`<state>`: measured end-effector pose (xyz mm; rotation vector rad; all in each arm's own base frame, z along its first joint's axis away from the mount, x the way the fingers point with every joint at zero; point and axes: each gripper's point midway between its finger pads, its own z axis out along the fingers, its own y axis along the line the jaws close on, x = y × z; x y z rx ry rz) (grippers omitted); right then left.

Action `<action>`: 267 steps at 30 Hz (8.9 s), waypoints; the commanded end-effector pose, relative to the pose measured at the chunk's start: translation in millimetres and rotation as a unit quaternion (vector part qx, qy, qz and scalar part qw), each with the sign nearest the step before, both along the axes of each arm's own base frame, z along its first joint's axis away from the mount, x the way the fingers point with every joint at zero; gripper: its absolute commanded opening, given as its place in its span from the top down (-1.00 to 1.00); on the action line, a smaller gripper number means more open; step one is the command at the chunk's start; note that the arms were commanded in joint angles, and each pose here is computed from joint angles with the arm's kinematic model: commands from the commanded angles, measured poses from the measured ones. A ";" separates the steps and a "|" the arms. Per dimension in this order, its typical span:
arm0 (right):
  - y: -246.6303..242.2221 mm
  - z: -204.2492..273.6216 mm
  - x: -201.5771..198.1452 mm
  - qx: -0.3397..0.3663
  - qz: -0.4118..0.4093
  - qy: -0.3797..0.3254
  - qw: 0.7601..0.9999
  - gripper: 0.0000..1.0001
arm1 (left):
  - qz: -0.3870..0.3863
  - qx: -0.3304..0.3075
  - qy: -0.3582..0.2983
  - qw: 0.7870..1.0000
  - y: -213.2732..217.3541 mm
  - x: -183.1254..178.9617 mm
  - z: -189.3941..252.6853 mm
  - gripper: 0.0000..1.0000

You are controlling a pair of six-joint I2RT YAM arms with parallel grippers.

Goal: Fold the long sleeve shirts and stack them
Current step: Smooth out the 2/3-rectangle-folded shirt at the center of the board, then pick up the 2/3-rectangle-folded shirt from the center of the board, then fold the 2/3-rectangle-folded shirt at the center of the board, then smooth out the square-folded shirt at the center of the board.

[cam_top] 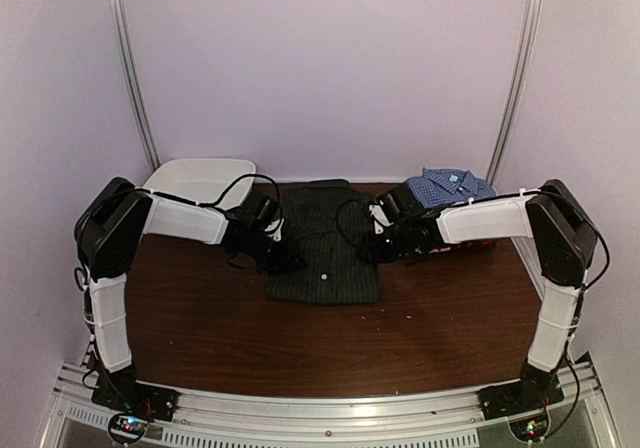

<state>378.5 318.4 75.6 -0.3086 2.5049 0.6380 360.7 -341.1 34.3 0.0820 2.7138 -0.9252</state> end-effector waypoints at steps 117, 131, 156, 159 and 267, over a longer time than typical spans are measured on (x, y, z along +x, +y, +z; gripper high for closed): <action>-30.1 -61.0 -99.5 0.058 -0.060 0.074 0.994 0.51 | -0.016 0.034 0.021 0.999 65.7 -86.6 -33.3 0.74; -42.1 -42.1 -128.9 0.066 -0.051 0.058 0.995 1.00 | -0.023 0.039 0.032 0.998 67.2 -130.3 -30.4 1.00; -38.9 57.7 -222.1 0.100 -0.010 -0.002 0.995 1.00 | -0.033 -0.045 -0.026 0.998 61.9 -222.3 86.1 1.00; -41.2 94.1 -194.8 0.082 -0.032 -0.042 0.995 1.00 | -0.028 -0.034 -0.058 0.997 56.8 -199.3 118.1 1.00; -22.5 -26.2 7.9 -0.015 -0.075 0.020 0.997 0.17 | -0.010 0.100 -0.023 0.995 51.0 30.1 -25.5 0.93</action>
